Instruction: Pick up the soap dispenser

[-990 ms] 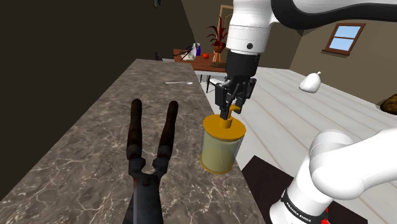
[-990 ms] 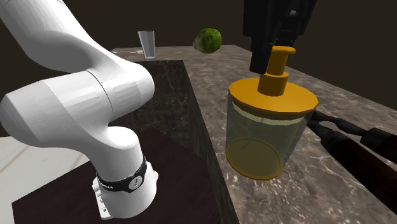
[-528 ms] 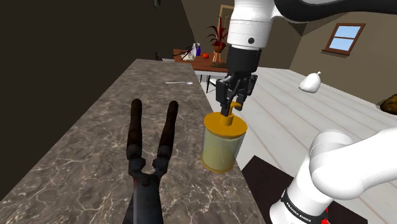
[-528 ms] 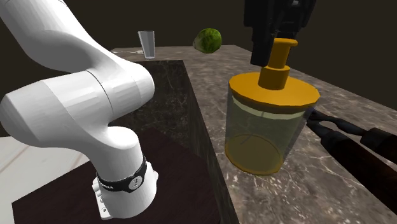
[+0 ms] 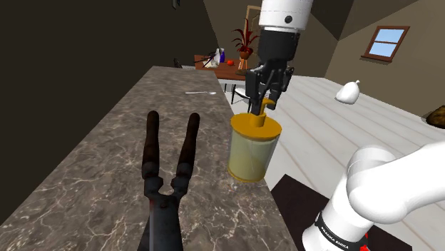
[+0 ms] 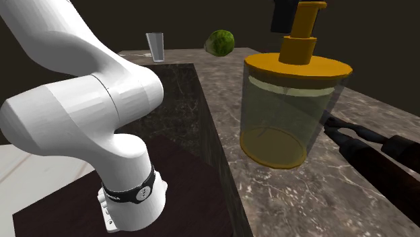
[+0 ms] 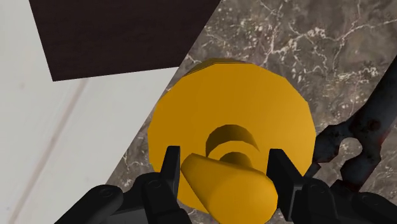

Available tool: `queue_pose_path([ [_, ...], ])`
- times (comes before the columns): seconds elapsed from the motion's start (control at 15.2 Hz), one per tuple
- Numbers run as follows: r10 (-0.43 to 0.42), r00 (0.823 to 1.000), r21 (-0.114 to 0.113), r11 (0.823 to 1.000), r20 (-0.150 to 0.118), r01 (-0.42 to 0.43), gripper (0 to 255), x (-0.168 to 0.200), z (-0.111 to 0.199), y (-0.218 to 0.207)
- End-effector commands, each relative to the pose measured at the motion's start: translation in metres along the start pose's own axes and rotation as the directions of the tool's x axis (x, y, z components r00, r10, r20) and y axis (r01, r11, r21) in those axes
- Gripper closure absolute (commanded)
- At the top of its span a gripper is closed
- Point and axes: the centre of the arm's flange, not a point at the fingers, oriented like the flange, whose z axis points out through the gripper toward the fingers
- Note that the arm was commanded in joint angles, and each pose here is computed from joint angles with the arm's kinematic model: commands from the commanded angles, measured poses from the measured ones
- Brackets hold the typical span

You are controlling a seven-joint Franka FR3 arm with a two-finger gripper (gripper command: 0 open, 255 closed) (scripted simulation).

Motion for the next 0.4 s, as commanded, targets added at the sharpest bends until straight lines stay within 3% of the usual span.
queue_pose_path([
  [0.0,0.000,1.000,0.000,1.000,0.000,0.000,255,0.000,-0.012,0.000],
  [0.33,0.000,1.000,0.000,1.000,0.000,0.000,255,0.000,-0.028,0.000],
])
